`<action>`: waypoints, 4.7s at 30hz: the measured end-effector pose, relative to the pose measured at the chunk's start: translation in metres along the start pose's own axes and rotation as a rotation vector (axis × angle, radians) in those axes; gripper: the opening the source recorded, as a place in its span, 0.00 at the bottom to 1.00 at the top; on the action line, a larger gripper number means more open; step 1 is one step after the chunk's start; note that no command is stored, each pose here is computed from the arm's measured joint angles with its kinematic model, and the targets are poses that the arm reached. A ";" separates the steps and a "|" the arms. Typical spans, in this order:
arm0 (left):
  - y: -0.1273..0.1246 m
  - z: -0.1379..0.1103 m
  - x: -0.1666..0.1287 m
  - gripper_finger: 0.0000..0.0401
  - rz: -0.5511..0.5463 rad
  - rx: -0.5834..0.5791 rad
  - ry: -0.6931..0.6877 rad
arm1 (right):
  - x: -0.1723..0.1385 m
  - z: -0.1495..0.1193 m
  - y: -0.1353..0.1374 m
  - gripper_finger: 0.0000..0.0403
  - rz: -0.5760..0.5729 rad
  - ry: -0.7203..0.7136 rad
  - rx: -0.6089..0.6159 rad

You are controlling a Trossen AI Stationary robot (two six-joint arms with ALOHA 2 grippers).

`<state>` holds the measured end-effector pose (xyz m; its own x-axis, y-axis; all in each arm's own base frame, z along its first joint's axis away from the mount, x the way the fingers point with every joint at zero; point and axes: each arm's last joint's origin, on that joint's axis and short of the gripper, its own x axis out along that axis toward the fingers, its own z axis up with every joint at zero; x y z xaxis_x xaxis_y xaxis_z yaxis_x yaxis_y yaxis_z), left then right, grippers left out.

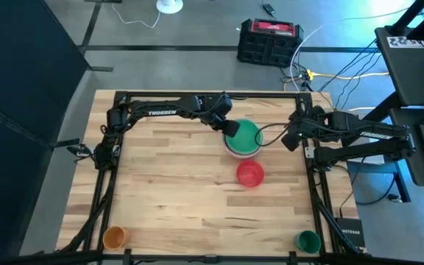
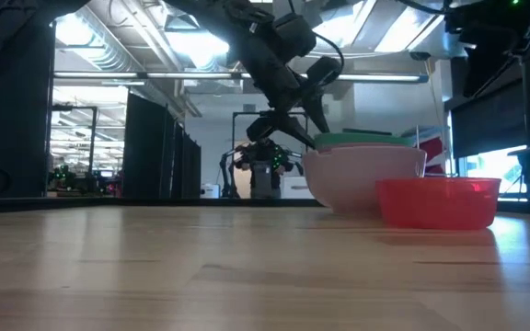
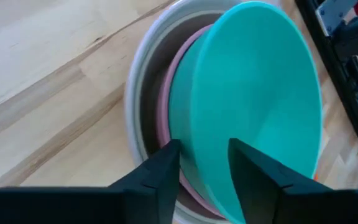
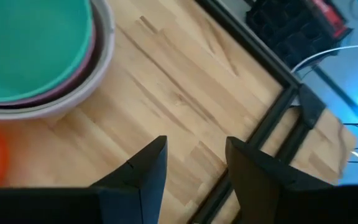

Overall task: Nest bowls inside each other
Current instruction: Stack the orange bowl on top of the teal bowl

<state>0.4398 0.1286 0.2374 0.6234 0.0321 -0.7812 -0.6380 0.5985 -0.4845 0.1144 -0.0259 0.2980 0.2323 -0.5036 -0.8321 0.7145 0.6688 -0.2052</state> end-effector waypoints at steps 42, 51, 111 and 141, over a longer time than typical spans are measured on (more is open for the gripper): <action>-0.024 -0.022 -0.138 0.46 0.252 0.589 -0.002 | 0.069 -0.033 0.102 0.37 0.434 0.160 -0.020; -0.037 -0.041 -0.160 0.46 0.293 0.749 0.002 | 0.064 -0.031 0.129 0.37 0.368 0.161 -0.129; -0.038 -0.055 -0.158 0.46 0.366 0.926 0.051 | 0.090 0.001 0.141 0.37 0.316 0.556 0.267; -0.038 -0.055 -0.158 0.46 0.367 0.912 0.053 | 0.104 -0.009 0.144 0.37 0.325 0.587 0.236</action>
<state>0.3408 0.0566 0.3571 0.4210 0.3171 -0.8498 -0.1808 0.9474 0.2640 0.2359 0.0233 0.1776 0.1118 0.1238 -0.9860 0.8086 0.5654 0.1627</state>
